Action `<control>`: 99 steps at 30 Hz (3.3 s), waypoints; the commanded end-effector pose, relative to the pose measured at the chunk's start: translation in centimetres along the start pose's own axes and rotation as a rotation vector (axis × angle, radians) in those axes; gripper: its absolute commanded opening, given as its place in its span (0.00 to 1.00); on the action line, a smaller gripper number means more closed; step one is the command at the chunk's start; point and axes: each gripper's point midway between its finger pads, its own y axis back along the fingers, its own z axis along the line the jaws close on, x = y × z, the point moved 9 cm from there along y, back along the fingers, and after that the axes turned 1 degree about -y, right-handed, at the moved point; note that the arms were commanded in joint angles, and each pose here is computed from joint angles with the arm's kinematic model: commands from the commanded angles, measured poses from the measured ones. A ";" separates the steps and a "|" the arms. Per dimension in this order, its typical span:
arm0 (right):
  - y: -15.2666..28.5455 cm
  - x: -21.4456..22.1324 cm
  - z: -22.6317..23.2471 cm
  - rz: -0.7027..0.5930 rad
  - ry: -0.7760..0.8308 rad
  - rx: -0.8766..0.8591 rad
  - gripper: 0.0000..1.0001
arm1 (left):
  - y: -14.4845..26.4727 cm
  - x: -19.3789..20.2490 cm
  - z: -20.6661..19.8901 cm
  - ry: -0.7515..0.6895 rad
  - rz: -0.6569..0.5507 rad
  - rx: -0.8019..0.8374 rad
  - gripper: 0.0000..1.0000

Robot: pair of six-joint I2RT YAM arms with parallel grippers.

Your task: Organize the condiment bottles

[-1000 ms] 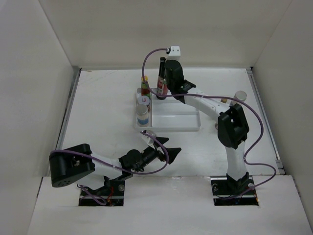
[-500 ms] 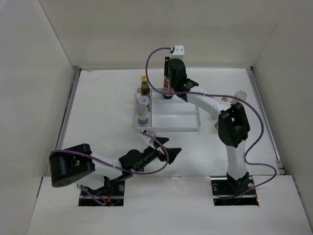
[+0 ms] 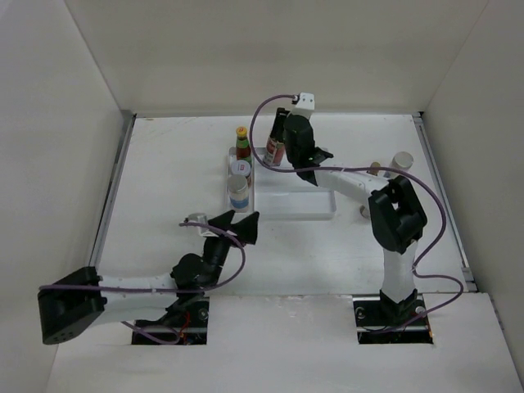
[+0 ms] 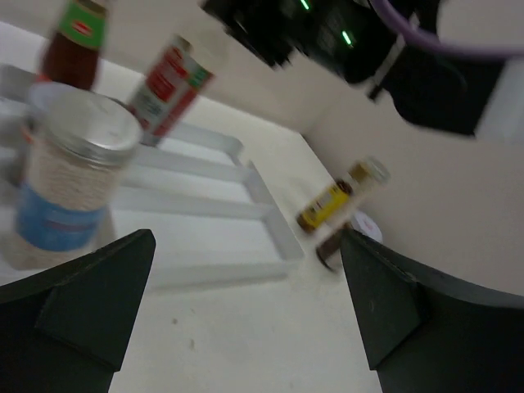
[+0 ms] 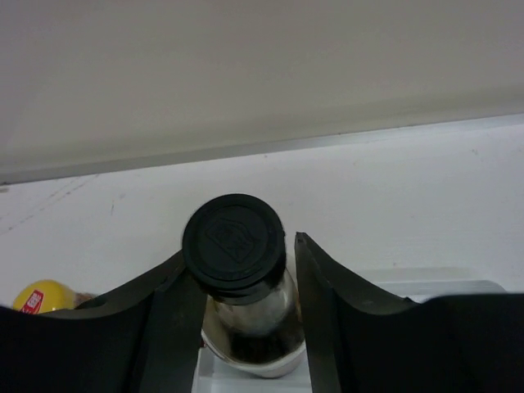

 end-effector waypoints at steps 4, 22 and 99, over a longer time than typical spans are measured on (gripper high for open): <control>2.2 -2.3 0.8 -0.042 -0.093 -0.066 0.65 | 2.0 -3.4 6.5 -0.060 -0.217 -0.522 1.00; 9.5 -6.2 -2.6 -0.072 -0.116 -0.058 1.00 | 2.3 -3.6 8.6 -0.120 -0.262 -0.703 1.00; 6.1 8.1 1.6 0.273 0.003 -0.023 0.63 | 1.2 -1.3 8.9 -0.125 -0.153 -0.621 1.00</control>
